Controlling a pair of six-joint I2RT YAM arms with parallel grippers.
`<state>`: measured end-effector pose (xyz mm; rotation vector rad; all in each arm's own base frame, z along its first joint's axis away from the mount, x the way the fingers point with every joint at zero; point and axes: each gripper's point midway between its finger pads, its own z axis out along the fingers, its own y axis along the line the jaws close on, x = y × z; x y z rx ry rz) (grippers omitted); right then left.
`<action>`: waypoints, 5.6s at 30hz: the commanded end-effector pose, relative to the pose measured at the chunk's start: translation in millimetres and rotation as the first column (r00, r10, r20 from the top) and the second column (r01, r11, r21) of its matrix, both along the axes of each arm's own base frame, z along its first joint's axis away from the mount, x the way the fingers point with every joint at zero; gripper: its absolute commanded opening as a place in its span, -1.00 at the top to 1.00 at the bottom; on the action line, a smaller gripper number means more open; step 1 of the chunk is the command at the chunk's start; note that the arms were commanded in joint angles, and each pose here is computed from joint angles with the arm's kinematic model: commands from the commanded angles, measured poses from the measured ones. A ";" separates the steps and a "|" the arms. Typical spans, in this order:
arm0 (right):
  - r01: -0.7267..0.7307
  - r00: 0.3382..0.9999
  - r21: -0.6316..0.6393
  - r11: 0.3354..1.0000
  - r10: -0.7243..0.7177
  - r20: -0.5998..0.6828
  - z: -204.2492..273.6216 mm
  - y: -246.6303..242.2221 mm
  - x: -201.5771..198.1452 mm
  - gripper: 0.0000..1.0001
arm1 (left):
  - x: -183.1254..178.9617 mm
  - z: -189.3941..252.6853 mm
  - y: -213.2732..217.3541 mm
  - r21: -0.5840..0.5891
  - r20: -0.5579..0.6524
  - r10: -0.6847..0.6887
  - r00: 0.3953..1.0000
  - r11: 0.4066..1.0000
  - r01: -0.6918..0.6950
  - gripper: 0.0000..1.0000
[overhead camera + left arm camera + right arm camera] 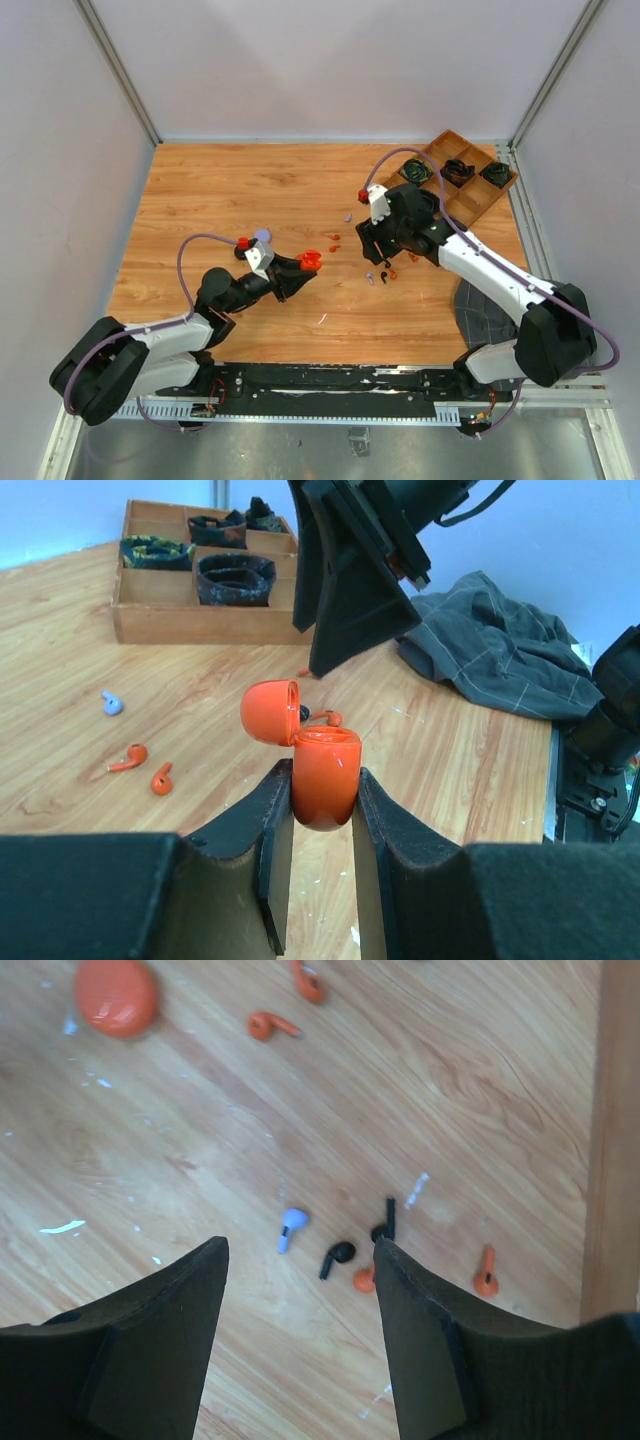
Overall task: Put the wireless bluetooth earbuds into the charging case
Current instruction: Pick up the earbud from the center of the board, then place the earbud at the center of the board, then pick up the earbud from the center of the board.
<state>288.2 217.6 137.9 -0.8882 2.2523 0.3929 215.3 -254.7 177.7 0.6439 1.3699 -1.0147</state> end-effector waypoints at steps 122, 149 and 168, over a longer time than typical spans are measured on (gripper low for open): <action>0.078 0.955 -0.295 0.952 -0.156 -0.253 -92.3 53.2 -76.2 0.01 | 6.9 9.8 32.9 -0.064 0.078 0.181 0.980 0.982 -0.177 1.00; 0.147 0.934 -0.309 0.940 -0.234 -0.269 -121.0 49.3 -66.5 0.52 | 5.1 11.8 33.8 -0.067 0.091 0.180 0.979 0.982 -0.174 0.99; 0.152 0.988 0.112 0.982 -0.153 -0.003 17.7 64.6 -55.1 0.67 | -22.3 37.6 35.6 -0.107 0.332 0.114 0.936 0.991 -0.082 0.99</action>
